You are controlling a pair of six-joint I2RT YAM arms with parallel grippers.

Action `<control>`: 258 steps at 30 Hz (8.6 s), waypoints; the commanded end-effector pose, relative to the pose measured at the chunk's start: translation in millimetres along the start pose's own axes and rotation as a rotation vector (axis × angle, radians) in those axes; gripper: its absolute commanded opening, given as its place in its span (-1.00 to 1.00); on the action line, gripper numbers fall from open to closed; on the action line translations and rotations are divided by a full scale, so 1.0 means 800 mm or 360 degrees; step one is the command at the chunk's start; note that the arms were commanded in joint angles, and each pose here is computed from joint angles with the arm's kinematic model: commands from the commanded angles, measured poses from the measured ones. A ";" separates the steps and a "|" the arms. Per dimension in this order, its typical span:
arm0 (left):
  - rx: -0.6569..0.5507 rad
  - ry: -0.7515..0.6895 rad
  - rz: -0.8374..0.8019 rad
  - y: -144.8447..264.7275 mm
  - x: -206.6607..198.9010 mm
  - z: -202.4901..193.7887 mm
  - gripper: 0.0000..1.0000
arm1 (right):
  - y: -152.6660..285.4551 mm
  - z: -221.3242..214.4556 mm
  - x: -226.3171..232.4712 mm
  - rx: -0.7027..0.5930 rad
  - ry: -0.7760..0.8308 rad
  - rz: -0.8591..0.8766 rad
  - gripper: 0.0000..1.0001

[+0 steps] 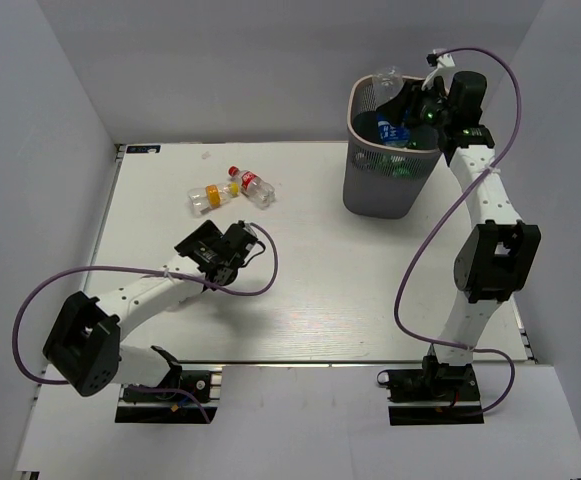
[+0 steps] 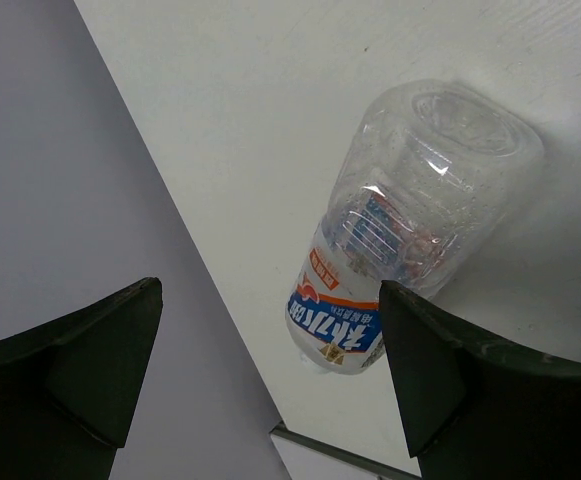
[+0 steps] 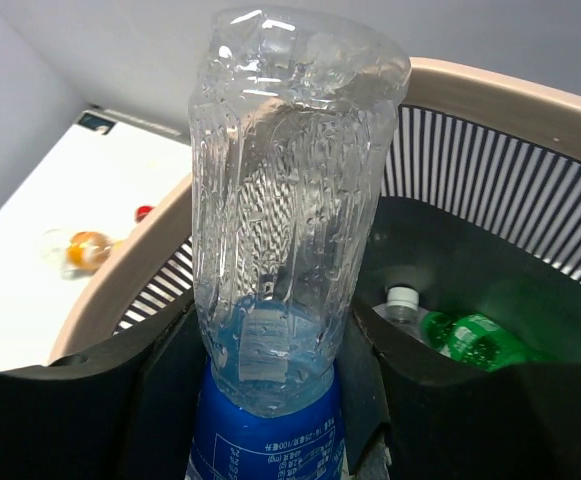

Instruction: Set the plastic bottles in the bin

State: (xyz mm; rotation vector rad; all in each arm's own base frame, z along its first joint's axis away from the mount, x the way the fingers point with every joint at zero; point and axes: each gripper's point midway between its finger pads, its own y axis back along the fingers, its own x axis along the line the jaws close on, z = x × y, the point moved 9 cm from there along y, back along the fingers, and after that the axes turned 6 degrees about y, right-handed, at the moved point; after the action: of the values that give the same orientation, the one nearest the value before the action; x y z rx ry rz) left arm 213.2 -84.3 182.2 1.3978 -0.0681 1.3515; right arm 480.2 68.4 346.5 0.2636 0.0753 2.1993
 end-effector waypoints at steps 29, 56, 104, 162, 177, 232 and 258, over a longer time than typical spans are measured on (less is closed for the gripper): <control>0.0150 0.0089 -0.0933 -0.074 -0.064 0.014 0.70 | 0.083 0.032 0.055 -0.0064 0.0165 0.0089 0.81; -0.2425 0.1004 -0.1594 0.208 0.197 0.375 -0.60 | 0.268 -0.145 0.155 0.0008 0.0782 0.0488 -1.00; -0.1927 0.1392 -0.1015 0.206 0.199 0.268 1.00 | 0.165 -0.209 0.204 0.0303 0.0799 0.0945 0.44; -0.0718 0.1790 -0.1016 0.145 0.061 0.018 1.00 | -0.274 -0.318 0.273 0.0551 0.0432 0.0345 0.69; -0.0654 0.1770 -0.0928 0.124 0.048 0.016 1.00 | -0.215 -0.212 0.263 0.0420 0.0366 0.0531 -1.00; -0.0299 0.0628 -0.0312 -0.055 0.123 0.231 1.00 | 0.207 0.026 0.140 -0.0023 0.0452 -0.0289 -0.07; -0.0138 0.0254 -0.0536 -0.242 0.090 0.212 0.87 | 0.303 -0.153 0.193 0.0444 0.0252 0.0017 -1.00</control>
State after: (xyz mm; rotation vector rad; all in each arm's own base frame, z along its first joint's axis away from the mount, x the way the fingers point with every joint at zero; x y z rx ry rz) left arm 463.8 -85.6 148.6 1.2488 0.2393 1.1687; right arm 178.7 50.3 291.1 0.2115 0.4826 2.2051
